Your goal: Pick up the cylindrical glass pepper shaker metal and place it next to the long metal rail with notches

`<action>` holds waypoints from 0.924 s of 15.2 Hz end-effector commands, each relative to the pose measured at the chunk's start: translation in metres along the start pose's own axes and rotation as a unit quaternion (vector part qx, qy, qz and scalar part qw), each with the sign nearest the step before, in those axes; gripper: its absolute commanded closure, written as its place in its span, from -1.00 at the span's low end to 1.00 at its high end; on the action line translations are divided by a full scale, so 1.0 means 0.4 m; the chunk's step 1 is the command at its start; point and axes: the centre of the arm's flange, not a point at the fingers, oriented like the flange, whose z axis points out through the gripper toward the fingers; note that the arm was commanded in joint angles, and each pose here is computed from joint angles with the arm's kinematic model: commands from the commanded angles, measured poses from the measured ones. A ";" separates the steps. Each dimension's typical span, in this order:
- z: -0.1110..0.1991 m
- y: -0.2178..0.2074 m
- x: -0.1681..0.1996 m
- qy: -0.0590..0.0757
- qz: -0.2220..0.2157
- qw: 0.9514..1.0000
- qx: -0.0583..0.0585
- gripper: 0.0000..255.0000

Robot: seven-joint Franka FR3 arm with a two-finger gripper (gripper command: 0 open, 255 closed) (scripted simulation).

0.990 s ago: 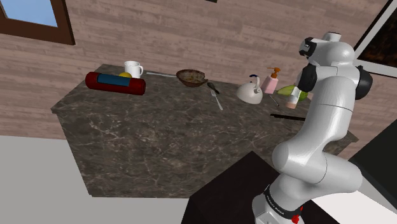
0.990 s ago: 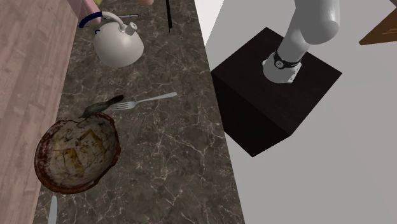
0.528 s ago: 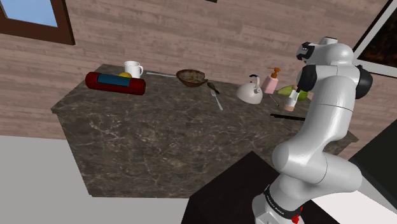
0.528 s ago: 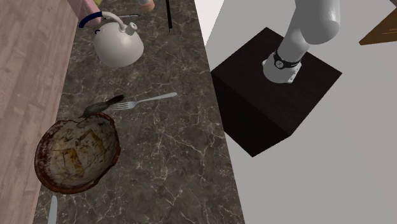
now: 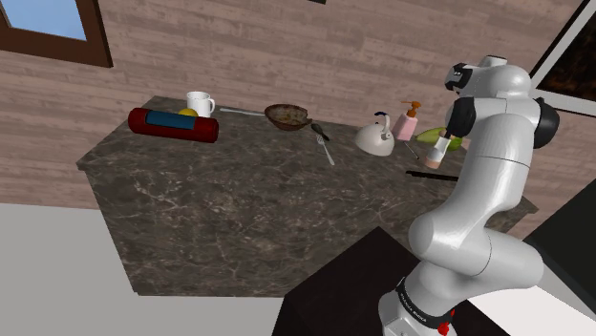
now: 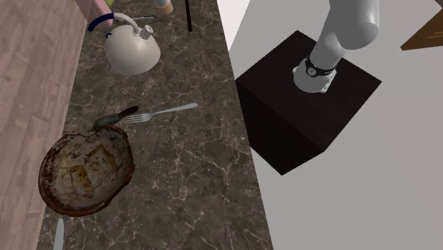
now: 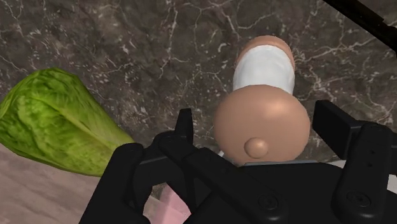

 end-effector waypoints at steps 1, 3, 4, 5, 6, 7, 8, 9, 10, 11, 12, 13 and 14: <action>0.000 0.000 0.000 0.000 0.000 1.000 0.000 -1.00; 0.000 0.000 0.000 0.000 0.000 1.000 0.000 -1.00; -0.033 0.000 0.000 0.000 0.000 1.000 0.000 -1.00; -0.066 0.000 0.000 0.000 0.000 1.000 0.000 -1.00; -0.099 0.000 0.000 0.000 0.000 1.000 0.000 -1.00; -0.125 0.000 0.000 0.000 0.000 1.000 0.000 -1.00; -0.125 0.000 0.000 0.000 0.000 1.000 0.000 -1.00; -0.125 0.000 0.000 0.000 0.000 1.000 0.000 -1.00; -0.125 0.000 0.000 0.000 0.000 1.000 0.000 -1.00; -0.125 0.000 0.000 0.000 0.000 1.000 0.000 -1.00; -0.125 0.000 0.000 0.000 0.000 1.000 0.000 -1.00; -0.125 0.000 0.000 0.000 0.000 1.000 0.000 -1.00; -0.125 0.000 0.000 0.000 0.000 1.000 0.000 -1.00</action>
